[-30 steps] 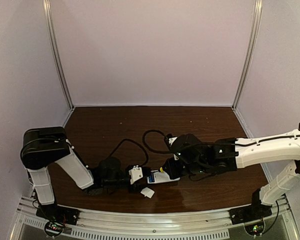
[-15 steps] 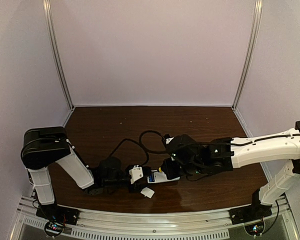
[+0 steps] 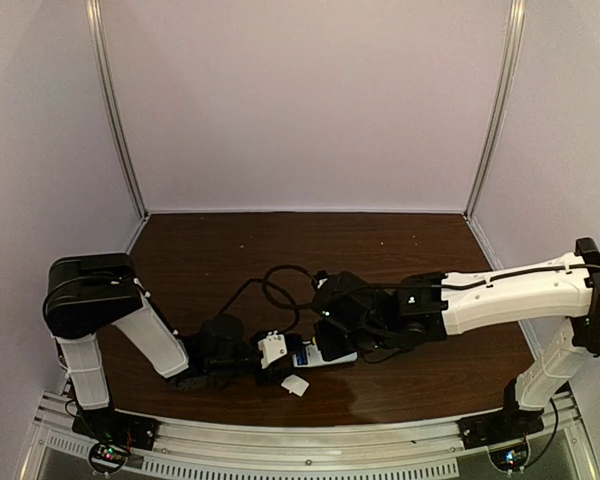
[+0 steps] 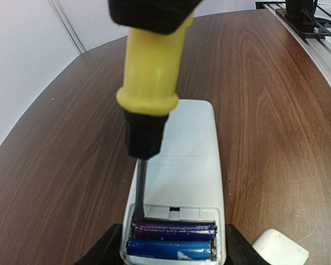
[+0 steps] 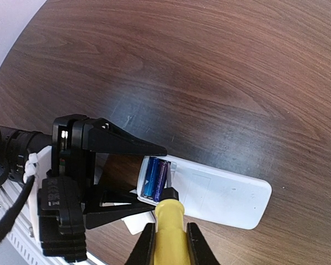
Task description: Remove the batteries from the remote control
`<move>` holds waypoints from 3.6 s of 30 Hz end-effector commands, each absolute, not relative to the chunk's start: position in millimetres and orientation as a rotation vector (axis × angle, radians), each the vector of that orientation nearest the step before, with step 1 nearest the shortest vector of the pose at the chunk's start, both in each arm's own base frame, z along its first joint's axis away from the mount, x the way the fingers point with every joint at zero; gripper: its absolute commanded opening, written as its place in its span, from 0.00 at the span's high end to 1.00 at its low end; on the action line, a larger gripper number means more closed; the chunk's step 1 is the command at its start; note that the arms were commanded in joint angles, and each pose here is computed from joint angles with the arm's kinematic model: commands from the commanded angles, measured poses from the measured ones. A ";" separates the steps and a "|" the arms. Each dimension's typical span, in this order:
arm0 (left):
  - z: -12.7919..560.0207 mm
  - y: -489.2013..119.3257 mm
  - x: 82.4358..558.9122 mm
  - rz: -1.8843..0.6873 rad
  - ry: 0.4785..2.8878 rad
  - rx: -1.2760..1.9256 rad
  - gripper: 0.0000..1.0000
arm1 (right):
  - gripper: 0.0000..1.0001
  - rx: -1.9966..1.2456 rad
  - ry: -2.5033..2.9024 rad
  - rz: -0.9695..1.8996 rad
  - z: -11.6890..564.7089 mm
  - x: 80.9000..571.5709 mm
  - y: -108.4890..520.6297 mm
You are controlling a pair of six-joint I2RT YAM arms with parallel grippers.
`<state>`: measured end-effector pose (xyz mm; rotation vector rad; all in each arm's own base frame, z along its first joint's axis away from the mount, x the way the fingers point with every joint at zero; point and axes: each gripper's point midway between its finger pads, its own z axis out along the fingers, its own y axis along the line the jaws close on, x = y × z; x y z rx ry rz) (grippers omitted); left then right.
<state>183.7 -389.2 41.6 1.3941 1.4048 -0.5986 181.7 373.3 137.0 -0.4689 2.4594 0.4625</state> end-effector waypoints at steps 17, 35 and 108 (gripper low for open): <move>55.9 -400.7 191.5 -0.594 1.348 1.353 0.76 | 1.00 -0.477 2.577 0.170 121.9 187.3 376.3; 53.3 -401.3 191.1 -0.593 1.346 1.361 0.76 | 1.00 -0.550 2.654 0.065 105.8 188.7 395.0; 50.1 -395.3 162.1 -0.693 1.241 1.458 0.77 | 1.00 -0.921 2.398 0.428 160.1 186.7 361.8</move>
